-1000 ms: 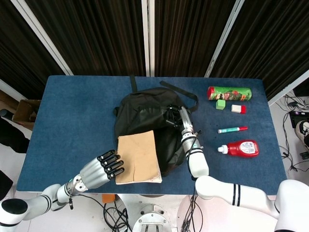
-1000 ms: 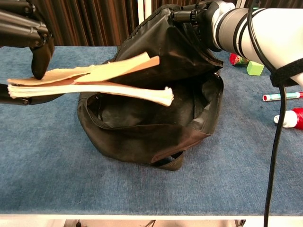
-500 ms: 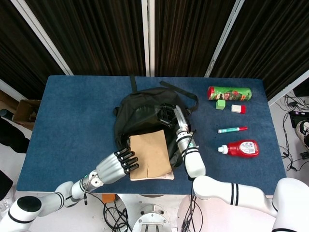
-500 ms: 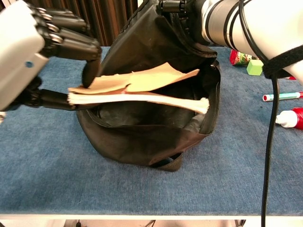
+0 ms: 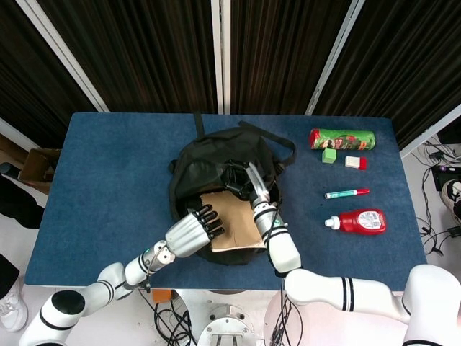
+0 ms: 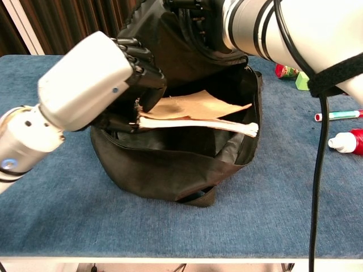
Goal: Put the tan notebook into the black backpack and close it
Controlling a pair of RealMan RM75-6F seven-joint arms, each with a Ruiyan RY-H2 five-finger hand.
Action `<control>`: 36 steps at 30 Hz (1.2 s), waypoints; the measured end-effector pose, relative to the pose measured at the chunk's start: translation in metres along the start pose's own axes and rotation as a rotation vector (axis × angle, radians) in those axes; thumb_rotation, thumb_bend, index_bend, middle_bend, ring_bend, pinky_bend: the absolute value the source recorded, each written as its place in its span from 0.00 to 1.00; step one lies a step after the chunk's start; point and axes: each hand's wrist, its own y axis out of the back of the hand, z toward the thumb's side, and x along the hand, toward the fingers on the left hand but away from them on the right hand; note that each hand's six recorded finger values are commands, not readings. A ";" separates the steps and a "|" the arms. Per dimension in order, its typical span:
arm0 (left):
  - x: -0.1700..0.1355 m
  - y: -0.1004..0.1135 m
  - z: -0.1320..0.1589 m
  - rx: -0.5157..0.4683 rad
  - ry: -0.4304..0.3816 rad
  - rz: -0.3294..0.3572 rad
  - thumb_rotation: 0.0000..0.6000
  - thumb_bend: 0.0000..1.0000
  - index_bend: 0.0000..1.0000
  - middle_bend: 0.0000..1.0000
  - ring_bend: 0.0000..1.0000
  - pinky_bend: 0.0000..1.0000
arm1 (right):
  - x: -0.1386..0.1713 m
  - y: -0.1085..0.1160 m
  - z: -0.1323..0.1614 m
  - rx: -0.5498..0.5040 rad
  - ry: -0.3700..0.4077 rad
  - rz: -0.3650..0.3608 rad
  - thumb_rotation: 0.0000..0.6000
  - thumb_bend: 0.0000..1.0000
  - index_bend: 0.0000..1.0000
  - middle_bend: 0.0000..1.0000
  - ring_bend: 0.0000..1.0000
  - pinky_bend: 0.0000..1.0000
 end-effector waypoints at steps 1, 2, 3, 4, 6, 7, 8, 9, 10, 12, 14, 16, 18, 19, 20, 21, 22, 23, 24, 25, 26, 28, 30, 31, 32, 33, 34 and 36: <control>0.003 -0.005 -0.003 0.004 0.016 -0.011 1.00 0.37 0.75 0.71 0.57 0.49 | 0.001 -0.002 0.000 -0.001 -0.001 0.006 1.00 0.65 0.79 0.67 0.51 0.24; 0.005 -0.008 -0.005 0.008 0.027 -0.019 1.00 0.37 0.75 0.71 0.57 0.49 | 0.001 -0.003 0.000 -0.001 0.000 0.010 1.00 0.65 0.79 0.67 0.51 0.24; 0.006 -0.011 -0.007 0.011 0.039 -0.028 1.00 0.37 0.75 0.71 0.57 0.49 | 0.002 -0.004 0.000 -0.001 0.001 0.012 1.00 0.65 0.79 0.67 0.51 0.24; 0.008 -0.016 -0.010 0.015 0.057 -0.041 1.00 0.37 0.74 0.70 0.57 0.49 | 0.003 -0.005 0.001 -0.002 0.003 0.014 1.00 0.65 0.79 0.67 0.51 0.24; 0.010 -0.022 -0.014 0.027 0.075 -0.062 1.00 0.37 0.74 0.70 0.57 0.49 | 0.004 -0.005 0.002 -0.008 0.007 0.017 1.00 0.65 0.79 0.67 0.51 0.24; 0.011 -0.027 -0.016 0.038 0.085 -0.078 1.00 0.37 0.74 0.70 0.57 0.49 | 0.004 -0.006 0.004 -0.011 0.010 0.018 1.00 0.65 0.79 0.67 0.51 0.24; 0.011 -0.030 -0.017 0.046 0.091 -0.089 1.00 0.37 0.74 0.70 0.57 0.49 | 0.005 -0.006 0.004 -0.012 0.013 0.018 1.00 0.65 0.79 0.67 0.51 0.24; 0.012 -0.033 -0.018 0.054 0.096 -0.101 1.00 0.37 0.74 0.70 0.57 0.50 | 0.005 -0.006 0.005 -0.014 0.014 0.019 1.00 0.65 0.79 0.67 0.51 0.24; 0.013 -0.037 -0.019 0.065 0.101 -0.118 1.00 0.37 0.74 0.70 0.57 0.50 | 0.005 -0.006 0.005 -0.016 0.015 0.019 1.00 0.65 0.79 0.67 0.51 0.24; 0.014 -0.044 -0.019 0.080 0.106 -0.142 1.00 0.37 0.73 0.70 0.57 0.50 | 0.006 -0.005 0.005 -0.016 0.016 0.018 1.00 0.65 0.79 0.67 0.51 0.24; 0.016 -0.051 -0.019 0.094 0.108 -0.171 1.00 0.37 0.73 0.70 0.57 0.50 | 0.007 -0.005 0.005 -0.016 0.016 0.017 1.00 0.65 0.79 0.67 0.51 0.24; 0.017 -0.057 -0.019 0.103 0.110 -0.197 1.00 0.37 0.73 0.70 0.57 0.50 | 0.008 -0.004 0.006 -0.015 0.017 0.014 1.00 0.65 0.79 0.67 0.51 0.24; 0.017 -0.062 -0.021 0.112 0.116 -0.220 1.00 0.37 0.73 0.70 0.57 0.49 | 0.008 -0.002 0.006 -0.015 0.017 0.012 1.00 0.65 0.79 0.67 0.51 0.24; 0.017 -0.065 -0.022 0.118 0.122 -0.236 1.00 0.37 0.72 0.70 0.57 0.49 | 0.009 -0.002 0.006 -0.013 0.017 0.010 1.00 0.65 0.79 0.67 0.51 0.24; 0.016 -0.067 -0.024 0.122 0.129 -0.248 1.00 0.37 0.72 0.70 0.57 0.49 | 0.009 -0.001 0.006 -0.013 0.017 0.010 1.00 0.65 0.79 0.67 0.51 0.24; 0.016 -0.069 -0.026 0.125 0.138 -0.259 1.00 0.37 0.72 0.70 0.57 0.49 | 0.010 -0.001 0.005 -0.014 0.016 0.010 1.00 0.65 0.79 0.67 0.51 0.24; 0.016 -0.071 -0.028 0.126 0.153 -0.271 1.00 0.37 0.72 0.70 0.57 0.49 | 0.010 -0.001 0.005 -0.013 0.015 0.010 1.00 0.65 0.79 0.67 0.51 0.24; 0.017 -0.073 -0.030 0.124 0.164 -0.280 1.00 0.37 0.72 0.70 0.57 0.49 | 0.011 -0.001 0.004 -0.013 0.014 0.011 1.00 0.65 0.79 0.67 0.51 0.24; 0.018 -0.075 -0.032 0.119 0.176 -0.289 1.00 0.37 0.72 0.70 0.57 0.49 | 0.011 -0.001 0.004 -0.013 0.013 0.011 1.00 0.65 0.79 0.67 0.51 0.24; 0.019 -0.078 -0.034 0.111 0.192 -0.302 1.00 0.37 0.72 0.70 0.57 0.49 | 0.011 -0.001 0.003 -0.010 0.012 0.011 1.00 0.65 0.79 0.67 0.51 0.24; 0.020 -0.080 -0.036 0.104 0.205 -0.312 1.00 0.37 0.72 0.70 0.57 0.49 | 0.011 -0.001 0.002 -0.007 0.010 0.010 1.00 0.65 0.79 0.67 0.51 0.24; 0.022 -0.085 -0.040 0.086 0.240 -0.337 1.00 0.36 0.71 0.69 0.57 0.48 | 0.011 -0.001 0.000 -0.002 0.006 0.007 1.00 0.65 0.79 0.67 0.51 0.24; 0.024 -0.089 -0.045 0.075 0.273 -0.360 1.00 0.29 0.64 0.64 0.55 0.47 | 0.011 0.000 0.000 0.000 0.008 0.004 1.00 0.65 0.79 0.67 0.51 0.24; 0.025 -0.091 -0.049 0.073 0.296 -0.374 1.00 0.23 0.58 0.59 0.53 0.47 | 0.011 0.001 0.000 0.003 0.008 0.002 1.00 0.65 0.79 0.66 0.51 0.24; 0.025 -0.092 -0.051 0.072 0.314 -0.383 1.00 0.18 0.53 0.55 0.50 0.46 | 0.011 0.001 -0.001 0.005 0.008 0.000 1.00 0.65 0.79 0.66 0.51 0.24; 0.025 -0.093 -0.053 0.067 0.330 -0.391 1.00 0.12 0.45 0.49 0.47 0.46 | 0.011 0.001 -0.001 0.007 0.008 -0.001 1.00 0.65 0.79 0.66 0.51 0.24; 0.024 -0.093 -0.054 0.058 0.348 -0.398 1.00 0.07 0.39 0.44 0.43 0.45 | 0.010 0.002 -0.001 0.008 0.008 -0.003 1.00 0.65 0.79 0.66 0.51 0.24; 0.022 -0.092 -0.055 0.043 0.372 -0.401 1.00 0.04 0.34 0.40 0.41 0.45 | 0.009 0.003 -0.002 0.012 0.008 -0.007 1.00 0.65 0.78 0.66 0.51 0.24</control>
